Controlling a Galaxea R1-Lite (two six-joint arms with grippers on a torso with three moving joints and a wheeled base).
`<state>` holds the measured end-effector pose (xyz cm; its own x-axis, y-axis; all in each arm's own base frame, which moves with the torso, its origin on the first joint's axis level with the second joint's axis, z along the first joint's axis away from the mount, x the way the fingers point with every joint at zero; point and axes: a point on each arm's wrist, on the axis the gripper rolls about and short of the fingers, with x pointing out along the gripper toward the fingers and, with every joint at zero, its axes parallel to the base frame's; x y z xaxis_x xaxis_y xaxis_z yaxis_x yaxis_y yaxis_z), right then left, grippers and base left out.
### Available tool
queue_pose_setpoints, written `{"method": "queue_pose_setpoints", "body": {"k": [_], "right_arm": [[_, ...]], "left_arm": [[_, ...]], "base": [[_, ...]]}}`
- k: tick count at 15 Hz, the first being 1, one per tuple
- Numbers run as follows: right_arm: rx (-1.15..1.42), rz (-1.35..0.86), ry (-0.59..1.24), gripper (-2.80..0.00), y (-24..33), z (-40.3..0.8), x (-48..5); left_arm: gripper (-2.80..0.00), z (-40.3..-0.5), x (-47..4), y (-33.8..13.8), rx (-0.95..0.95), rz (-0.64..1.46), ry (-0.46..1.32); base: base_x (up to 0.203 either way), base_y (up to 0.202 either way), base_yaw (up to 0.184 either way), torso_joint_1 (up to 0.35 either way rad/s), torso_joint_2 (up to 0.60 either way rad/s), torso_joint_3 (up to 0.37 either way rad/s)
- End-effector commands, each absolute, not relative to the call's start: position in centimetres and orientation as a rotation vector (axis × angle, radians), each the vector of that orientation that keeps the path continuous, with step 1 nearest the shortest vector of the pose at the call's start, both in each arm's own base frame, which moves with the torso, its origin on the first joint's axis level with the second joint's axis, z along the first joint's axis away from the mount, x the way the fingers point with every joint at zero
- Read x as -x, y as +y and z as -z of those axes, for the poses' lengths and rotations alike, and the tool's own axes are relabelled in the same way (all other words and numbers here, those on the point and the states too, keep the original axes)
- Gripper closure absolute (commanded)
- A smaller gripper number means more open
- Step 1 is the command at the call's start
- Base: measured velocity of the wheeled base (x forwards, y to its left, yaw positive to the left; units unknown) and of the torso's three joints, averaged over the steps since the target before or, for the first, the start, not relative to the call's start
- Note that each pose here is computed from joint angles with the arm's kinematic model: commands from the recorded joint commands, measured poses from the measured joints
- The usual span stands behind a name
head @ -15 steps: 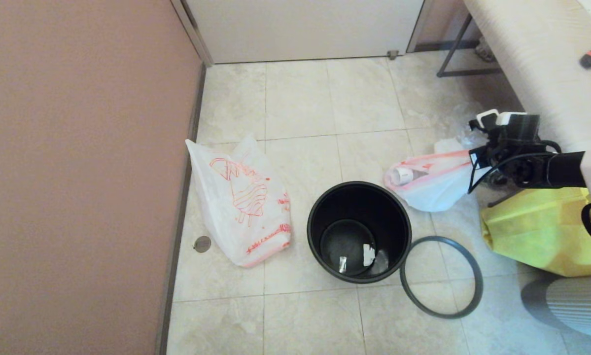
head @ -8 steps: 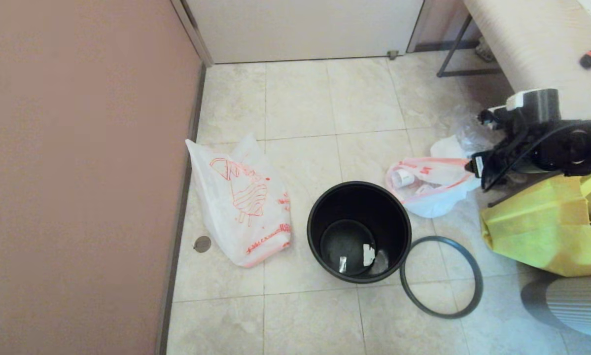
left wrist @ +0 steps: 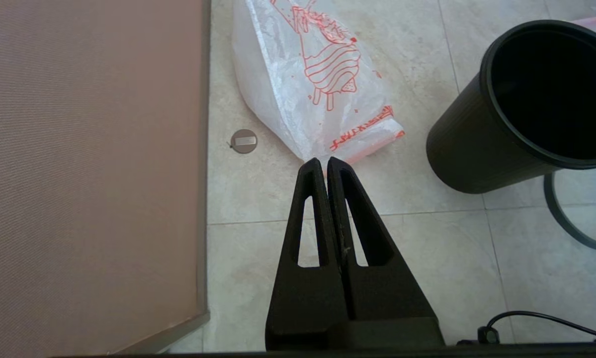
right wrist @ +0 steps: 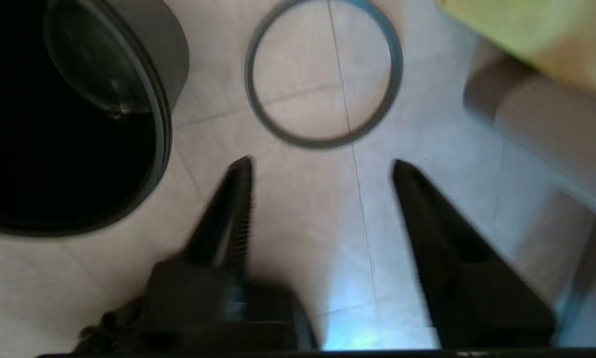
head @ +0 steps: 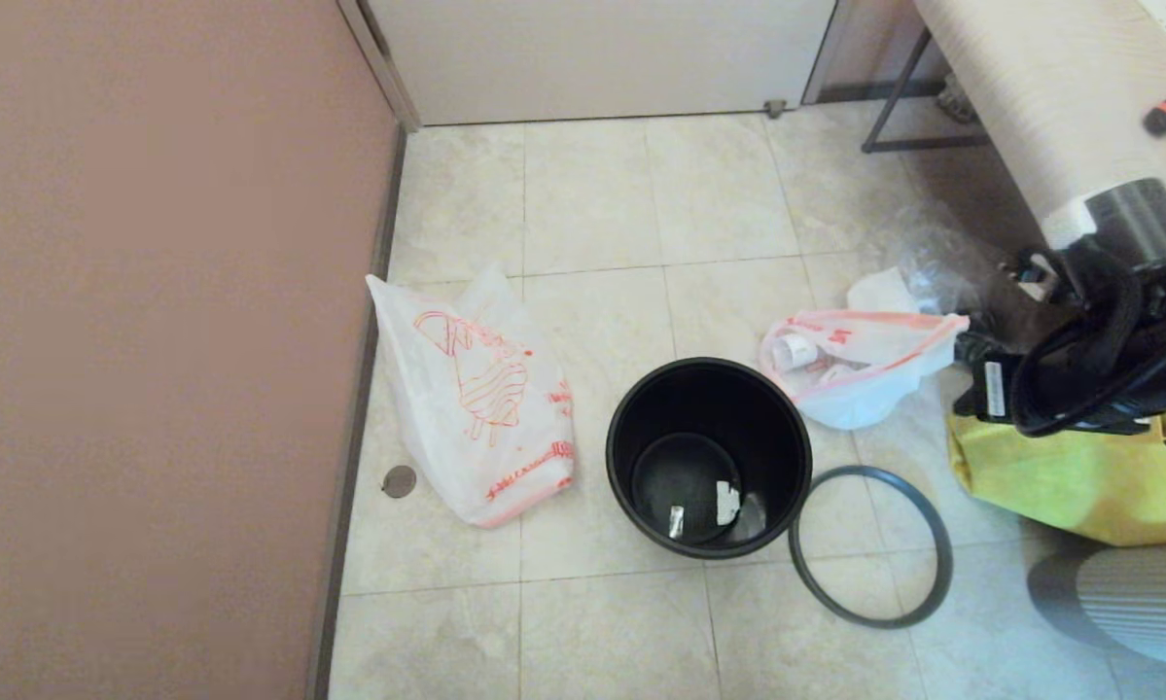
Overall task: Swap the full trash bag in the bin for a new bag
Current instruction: Pick up a new trash bag
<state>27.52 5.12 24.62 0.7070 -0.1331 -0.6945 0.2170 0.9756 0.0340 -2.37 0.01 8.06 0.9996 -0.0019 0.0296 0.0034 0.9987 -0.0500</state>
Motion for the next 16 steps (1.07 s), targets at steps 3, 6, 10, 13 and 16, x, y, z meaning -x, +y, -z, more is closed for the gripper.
{"method": "queue_pose_setpoints", "body": {"k": [3, 6, 10, 13, 16], "right_arm": [[-0.166, 0.165, 0.654, 0.00, 4.3, -27.4, -20.2], [-0.176, 0.179, 0.524, 0.00, 2.8, -29.4, -13.3], [-0.192, 0.201, 0.280, 0.00, -0.5, -30.5, -1.5], [-0.218, 0.322, 0.165, 0.00, -1.3, -27.7, 4.8], [-0.189, 0.383, 0.081, 0.00, -0.9, -25.0, 9.6]], "left_arm": [[0.00, -8.0, 2.4, 0.0, 0.052, 0.002, -0.029], [0.00, -8.1, 2.4, 0.0, 0.051, 0.002, -0.030], [0.00, -8.0, 2.4, 0.0, 0.051, 0.002, -0.029], [0.00, -8.0, 2.4, 0.0, 0.051, 0.002, -0.030], [0.00, -8.1, 2.4, 0.0, 0.051, 0.002, -0.031]], "base": [[0.000, 0.000, 0.000, 0.000, 0.00, 0.000], [0.000, 0.000, 0.000, 0.000, 0.00, 0.000], [0.000, 0.000, 0.000, 0.000, 0.00, 0.000], [0.000, 0.000, 0.000, 0.000, 0.00, 0.000], [0.000, 0.000, 0.000, 0.000, 0.00, 0.000]]}}
